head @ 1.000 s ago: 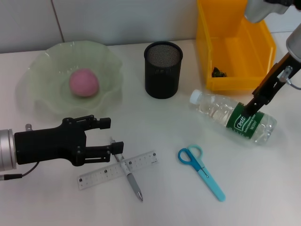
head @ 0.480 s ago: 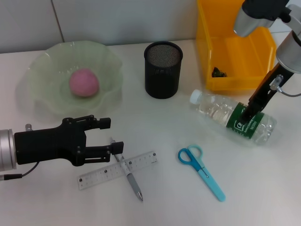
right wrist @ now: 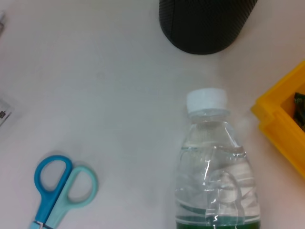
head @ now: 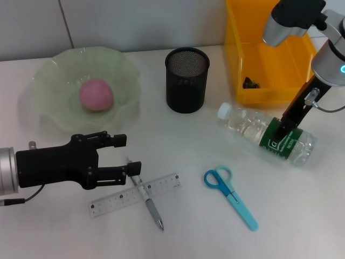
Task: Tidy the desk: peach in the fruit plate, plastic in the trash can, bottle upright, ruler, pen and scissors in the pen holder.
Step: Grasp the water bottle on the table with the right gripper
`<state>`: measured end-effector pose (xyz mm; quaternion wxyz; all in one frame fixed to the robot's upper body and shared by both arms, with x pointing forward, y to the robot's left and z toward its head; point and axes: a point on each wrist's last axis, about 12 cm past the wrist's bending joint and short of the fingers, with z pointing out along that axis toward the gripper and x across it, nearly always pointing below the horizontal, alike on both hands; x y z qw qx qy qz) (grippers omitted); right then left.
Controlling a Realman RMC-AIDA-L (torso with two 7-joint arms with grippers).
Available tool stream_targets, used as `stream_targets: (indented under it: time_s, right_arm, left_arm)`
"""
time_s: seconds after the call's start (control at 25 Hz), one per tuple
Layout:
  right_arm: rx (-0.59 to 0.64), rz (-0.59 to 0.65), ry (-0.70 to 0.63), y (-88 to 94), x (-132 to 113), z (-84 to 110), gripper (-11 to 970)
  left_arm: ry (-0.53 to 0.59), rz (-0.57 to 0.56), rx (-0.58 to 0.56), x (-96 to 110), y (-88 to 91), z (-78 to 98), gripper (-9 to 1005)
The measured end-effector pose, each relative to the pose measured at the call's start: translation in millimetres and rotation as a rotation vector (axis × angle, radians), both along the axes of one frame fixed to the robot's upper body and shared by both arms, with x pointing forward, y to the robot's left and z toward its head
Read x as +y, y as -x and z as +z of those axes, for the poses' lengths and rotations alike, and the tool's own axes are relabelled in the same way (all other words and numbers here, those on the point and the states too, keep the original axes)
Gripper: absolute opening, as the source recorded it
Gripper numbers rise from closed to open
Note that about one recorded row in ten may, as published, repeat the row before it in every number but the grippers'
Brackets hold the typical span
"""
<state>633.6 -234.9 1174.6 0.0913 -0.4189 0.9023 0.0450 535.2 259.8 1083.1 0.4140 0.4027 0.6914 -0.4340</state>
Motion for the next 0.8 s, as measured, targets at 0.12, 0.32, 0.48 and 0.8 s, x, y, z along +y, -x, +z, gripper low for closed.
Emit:
stream_targets:
  time_s: [0.12, 0.32, 0.48, 0.8]
  right_arm:
    - [-0.001, -0.001, 0.001, -0.5, 0.3, -1.0, 752]
    - [0.001, -0.002, 0.002, -1.1, 1.6, -4.9, 752]
    - [0.014, -0.001, 0.004, -1.7, 3.2, -10.7, 752]
    - [0.02, 0.007, 0.022, -1.7, 4.1, -18.5, 755]
  left_arm:
    - [0.0, 0.0, -0.002, -0.3, -0.7, 0.6, 828]
    - [0.001, -0.002, -0.004, -0.9, -1.5, 1.2, 828]
    - [0.001, -0.002, -0.006, -1.2, -2.2, 1.8, 828]
    - [0.003, -0.004, -0.009, -2.0, -3.2, 2.8, 828]
